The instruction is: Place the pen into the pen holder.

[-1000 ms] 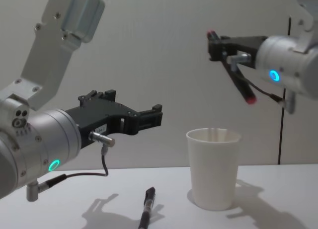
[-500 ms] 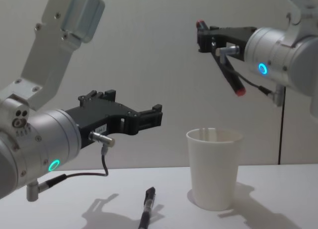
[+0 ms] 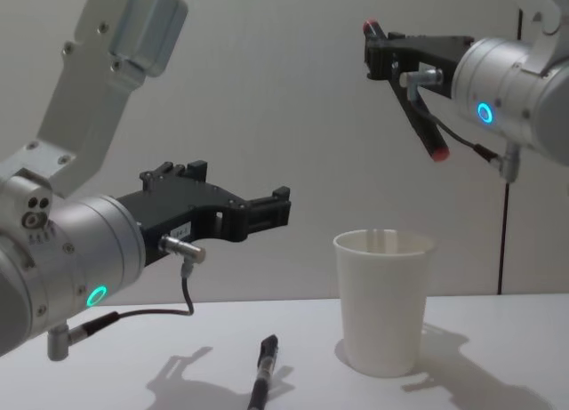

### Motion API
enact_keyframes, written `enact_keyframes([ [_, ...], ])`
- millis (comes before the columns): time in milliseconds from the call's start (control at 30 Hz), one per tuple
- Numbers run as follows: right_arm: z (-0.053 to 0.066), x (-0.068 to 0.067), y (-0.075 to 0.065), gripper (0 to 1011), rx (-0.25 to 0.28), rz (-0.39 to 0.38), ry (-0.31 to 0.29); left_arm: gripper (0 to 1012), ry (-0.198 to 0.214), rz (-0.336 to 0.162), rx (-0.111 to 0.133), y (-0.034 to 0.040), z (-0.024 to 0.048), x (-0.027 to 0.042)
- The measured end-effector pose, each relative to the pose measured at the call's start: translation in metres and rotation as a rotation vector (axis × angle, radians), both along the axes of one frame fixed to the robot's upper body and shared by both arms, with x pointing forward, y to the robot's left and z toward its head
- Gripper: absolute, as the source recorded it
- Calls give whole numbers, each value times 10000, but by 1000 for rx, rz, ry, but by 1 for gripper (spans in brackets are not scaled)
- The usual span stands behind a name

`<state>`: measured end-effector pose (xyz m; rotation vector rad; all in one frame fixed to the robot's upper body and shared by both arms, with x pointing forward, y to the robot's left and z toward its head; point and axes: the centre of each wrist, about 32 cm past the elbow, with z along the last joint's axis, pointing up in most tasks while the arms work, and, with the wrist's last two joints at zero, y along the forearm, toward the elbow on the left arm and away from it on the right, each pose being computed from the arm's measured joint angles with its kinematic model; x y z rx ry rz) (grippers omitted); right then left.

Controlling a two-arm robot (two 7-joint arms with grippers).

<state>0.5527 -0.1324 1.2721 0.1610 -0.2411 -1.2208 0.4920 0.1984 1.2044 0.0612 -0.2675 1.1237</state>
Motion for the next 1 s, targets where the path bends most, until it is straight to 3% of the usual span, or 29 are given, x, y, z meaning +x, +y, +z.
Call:
enact_keyframes([
  [1000,-333,77,330,180,-33,-17,11,1001,0,0,0,0,0,0],
])
